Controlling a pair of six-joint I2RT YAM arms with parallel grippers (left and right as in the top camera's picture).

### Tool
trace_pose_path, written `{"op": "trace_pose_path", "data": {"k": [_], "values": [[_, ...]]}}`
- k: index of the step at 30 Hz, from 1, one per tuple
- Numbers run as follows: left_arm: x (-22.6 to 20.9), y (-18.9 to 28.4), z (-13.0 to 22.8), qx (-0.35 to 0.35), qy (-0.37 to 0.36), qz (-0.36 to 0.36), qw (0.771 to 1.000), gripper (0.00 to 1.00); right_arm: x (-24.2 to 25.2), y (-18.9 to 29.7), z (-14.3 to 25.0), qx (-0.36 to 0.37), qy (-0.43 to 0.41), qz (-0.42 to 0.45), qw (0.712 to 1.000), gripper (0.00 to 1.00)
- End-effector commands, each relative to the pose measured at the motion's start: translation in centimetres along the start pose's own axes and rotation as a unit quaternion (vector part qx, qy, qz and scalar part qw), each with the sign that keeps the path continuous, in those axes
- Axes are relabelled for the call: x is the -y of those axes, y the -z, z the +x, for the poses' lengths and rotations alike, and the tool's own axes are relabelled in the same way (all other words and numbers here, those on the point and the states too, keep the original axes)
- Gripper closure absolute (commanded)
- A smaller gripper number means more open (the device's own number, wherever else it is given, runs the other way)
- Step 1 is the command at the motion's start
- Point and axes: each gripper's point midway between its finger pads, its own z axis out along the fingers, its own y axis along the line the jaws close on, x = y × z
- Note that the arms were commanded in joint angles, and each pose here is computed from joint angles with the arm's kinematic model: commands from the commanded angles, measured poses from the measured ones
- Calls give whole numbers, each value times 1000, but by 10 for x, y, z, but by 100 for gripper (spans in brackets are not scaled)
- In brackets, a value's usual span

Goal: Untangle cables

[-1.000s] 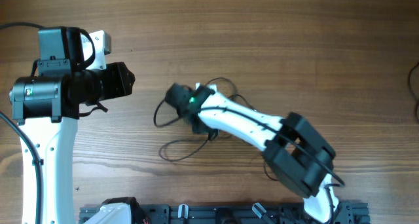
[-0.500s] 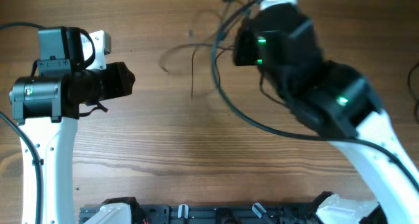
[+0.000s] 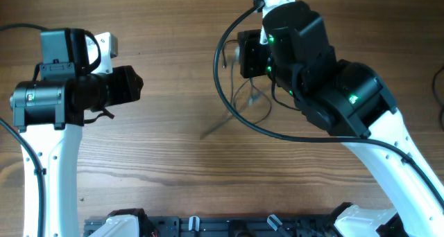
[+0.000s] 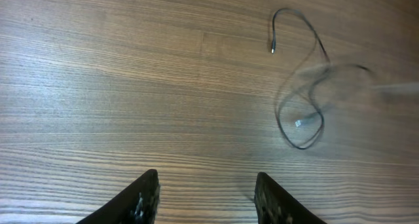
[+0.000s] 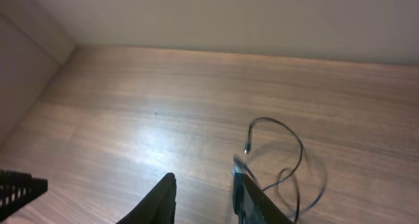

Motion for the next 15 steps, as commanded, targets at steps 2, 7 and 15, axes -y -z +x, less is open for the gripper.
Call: {"op": "trace_pose_path", "data": {"k": [2, 7, 15], "values": [[0, 9, -3, 15, -2, 0, 1000, 51, -5, -5, 3, -11, 13, -12, 1000, 71], [0, 9, -2, 12, -1, -1, 1000, 51, 3, -6, 9, -21, 24, 8, 999, 73], [0, 9, -1, 10, -1, -1, 1000, 50, 60, -67, 117, -201, 44, 157, 966, 53]]}}
